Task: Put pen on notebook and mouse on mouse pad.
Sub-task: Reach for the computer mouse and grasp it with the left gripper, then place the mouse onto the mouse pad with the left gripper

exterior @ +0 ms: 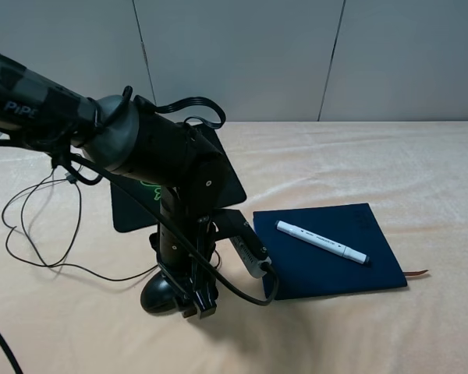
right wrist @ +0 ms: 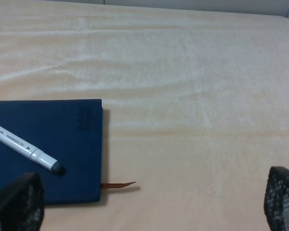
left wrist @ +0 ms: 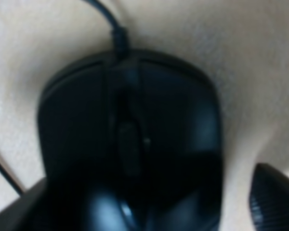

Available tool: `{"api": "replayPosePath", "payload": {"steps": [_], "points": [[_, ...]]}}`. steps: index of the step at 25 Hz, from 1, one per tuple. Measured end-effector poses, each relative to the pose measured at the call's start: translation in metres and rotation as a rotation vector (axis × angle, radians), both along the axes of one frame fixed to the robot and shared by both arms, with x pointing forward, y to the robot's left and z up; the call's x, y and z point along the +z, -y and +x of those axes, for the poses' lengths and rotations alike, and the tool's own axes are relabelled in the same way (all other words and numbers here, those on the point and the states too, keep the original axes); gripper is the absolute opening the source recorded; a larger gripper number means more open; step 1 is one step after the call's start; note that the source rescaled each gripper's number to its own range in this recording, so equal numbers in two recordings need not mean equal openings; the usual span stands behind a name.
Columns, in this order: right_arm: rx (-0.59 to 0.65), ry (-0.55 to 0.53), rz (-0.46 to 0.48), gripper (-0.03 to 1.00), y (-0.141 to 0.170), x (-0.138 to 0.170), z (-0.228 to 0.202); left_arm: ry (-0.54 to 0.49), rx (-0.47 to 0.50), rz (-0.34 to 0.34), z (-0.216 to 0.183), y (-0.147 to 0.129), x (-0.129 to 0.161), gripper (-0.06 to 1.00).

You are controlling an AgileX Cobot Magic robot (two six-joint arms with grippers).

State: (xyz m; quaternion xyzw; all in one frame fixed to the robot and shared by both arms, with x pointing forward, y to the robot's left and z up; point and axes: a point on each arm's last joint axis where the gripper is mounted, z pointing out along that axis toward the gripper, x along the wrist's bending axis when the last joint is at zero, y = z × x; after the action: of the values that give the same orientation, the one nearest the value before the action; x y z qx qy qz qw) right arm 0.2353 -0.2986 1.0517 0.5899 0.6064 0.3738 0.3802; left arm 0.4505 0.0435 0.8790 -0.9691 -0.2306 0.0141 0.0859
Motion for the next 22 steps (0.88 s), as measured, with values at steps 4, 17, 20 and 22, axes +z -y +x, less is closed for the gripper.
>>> {"api": "replayPosePath", "payload": {"steps": [4, 17, 20, 22], "points": [[0.000, 0.000, 0.000, 1.00, 0.000, 0.000, 0.000, -0.002, 0.000, 0.003, 0.000, 0.000, 0.000, 0.00], [0.000, 0.000, 0.000, 1.00, 0.000, 0.000, 0.000, -0.012, 0.003, 0.018, 0.002, 0.003, 0.007, 0.00], [0.000, 0.000, 0.000, 1.00, 0.000, 0.000, 0.000, -0.016, 0.006, 0.027, 0.007, 0.008, 0.017, 0.00], [0.000, 0.000, 0.000, 1.00, 0.000, 0.000, 0.000, -0.019, 0.008, 0.033, 0.010, 0.012, 0.026, 0.00]]}}
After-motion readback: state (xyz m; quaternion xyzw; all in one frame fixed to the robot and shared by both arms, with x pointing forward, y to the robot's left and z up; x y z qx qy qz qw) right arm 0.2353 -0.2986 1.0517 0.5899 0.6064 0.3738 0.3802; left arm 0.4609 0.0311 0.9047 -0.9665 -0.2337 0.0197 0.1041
